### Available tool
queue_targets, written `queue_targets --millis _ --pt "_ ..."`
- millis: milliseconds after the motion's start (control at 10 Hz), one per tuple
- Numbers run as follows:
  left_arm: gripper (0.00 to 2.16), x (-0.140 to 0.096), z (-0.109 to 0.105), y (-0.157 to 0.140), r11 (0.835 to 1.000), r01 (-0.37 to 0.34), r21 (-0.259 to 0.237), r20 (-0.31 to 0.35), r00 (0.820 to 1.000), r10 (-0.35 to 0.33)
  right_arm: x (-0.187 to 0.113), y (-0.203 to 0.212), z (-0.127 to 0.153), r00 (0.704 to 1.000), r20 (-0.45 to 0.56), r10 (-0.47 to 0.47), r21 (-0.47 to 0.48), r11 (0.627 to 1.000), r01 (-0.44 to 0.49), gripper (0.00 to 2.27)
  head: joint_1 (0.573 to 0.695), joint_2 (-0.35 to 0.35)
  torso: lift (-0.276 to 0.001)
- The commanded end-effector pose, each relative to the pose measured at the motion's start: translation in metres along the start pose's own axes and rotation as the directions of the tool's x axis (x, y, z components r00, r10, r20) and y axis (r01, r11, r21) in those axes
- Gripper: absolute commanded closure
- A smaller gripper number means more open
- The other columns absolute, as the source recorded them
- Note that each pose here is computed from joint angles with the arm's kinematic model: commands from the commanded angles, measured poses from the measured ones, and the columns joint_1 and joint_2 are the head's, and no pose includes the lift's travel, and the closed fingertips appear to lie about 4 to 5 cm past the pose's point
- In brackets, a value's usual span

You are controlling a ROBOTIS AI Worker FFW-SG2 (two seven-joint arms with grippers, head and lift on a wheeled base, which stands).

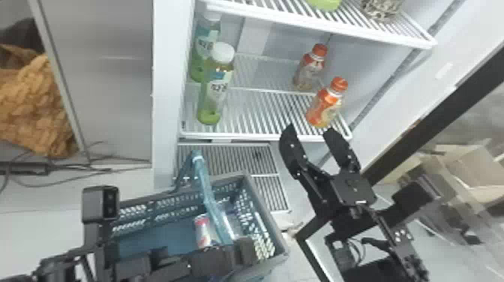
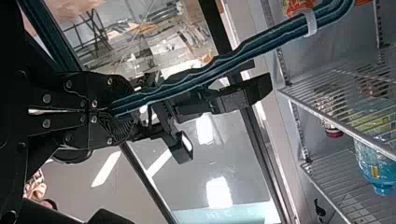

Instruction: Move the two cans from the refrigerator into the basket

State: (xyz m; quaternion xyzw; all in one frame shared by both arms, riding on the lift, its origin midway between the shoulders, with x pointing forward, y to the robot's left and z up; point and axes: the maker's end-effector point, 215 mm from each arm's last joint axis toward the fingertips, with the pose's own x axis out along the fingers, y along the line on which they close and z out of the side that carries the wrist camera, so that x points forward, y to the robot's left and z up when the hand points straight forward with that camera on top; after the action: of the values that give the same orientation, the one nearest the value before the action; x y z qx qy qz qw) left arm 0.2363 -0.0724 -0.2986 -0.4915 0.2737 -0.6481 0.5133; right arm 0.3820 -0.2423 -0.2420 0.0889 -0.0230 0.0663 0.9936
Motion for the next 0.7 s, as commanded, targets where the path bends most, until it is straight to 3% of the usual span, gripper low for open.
queue_targets --millis 0,600 --pt "1.16 0.0001 0.0002 -0.0003 1.000 0.001 0.000 0.001 1.000 -0.001 0.0004 0.0000 -0.0014 1.000 -0.005 0.000 0.001 1.000 0.000 0.21 0.695 -0.350 -0.276" --pt "1.16 -0.0003 -0.0004 -0.0005 1.000 0.001 -0.003 -0.001 1.000 -0.001 0.0004 -0.0003 0.0009 1.000 0.000 0.000 -0.001 1.000 0.000 0.21 0.695 -0.350 -0.276"
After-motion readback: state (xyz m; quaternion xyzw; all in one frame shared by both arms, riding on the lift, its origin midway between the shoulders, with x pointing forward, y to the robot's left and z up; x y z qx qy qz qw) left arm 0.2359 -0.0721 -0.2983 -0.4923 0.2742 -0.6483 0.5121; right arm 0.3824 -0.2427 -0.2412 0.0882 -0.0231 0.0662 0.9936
